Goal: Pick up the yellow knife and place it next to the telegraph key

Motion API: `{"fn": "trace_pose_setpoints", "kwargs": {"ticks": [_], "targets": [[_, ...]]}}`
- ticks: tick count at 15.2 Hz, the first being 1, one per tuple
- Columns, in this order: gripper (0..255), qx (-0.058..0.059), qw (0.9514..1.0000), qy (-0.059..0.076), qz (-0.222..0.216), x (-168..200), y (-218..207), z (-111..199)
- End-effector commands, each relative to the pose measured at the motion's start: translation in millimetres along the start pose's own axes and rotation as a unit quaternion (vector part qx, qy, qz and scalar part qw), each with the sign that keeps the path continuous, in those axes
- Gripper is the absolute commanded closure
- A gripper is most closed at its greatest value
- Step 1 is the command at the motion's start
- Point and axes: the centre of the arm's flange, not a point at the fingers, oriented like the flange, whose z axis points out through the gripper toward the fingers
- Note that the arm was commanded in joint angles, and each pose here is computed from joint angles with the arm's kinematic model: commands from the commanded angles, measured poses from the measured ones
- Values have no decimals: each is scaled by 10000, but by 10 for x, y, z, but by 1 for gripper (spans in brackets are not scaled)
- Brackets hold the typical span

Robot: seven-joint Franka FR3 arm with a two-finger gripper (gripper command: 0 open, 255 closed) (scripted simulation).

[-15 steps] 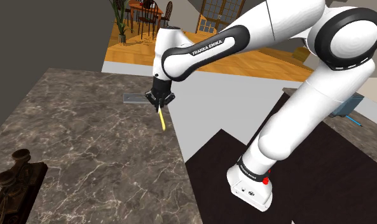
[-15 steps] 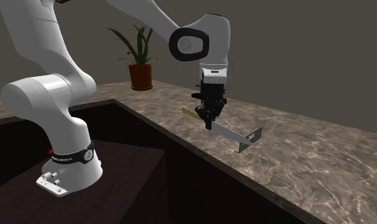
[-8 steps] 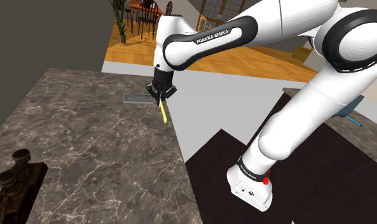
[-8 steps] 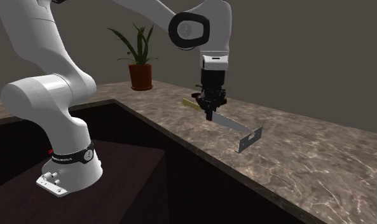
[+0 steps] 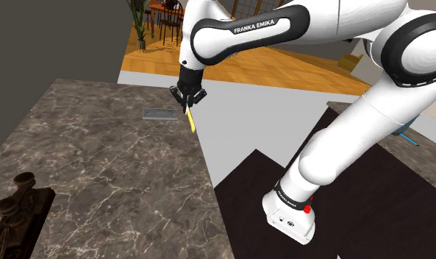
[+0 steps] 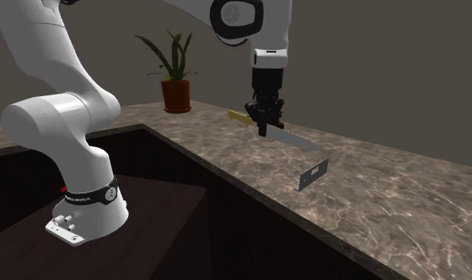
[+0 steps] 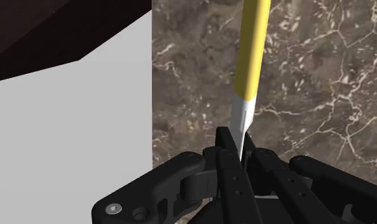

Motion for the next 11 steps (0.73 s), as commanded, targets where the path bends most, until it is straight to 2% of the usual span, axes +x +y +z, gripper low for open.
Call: {"fn": "trace_pose_setpoints", "kwargs": {"ticks": [1, 9, 11], "targets": [[255, -2, 10000, -2, 0, -11, -1, -108], [255, -2, 10000, -2, 0, -20, -2, -528], [255, -2, 10000, -2, 0, -190, -204, -525]]}}
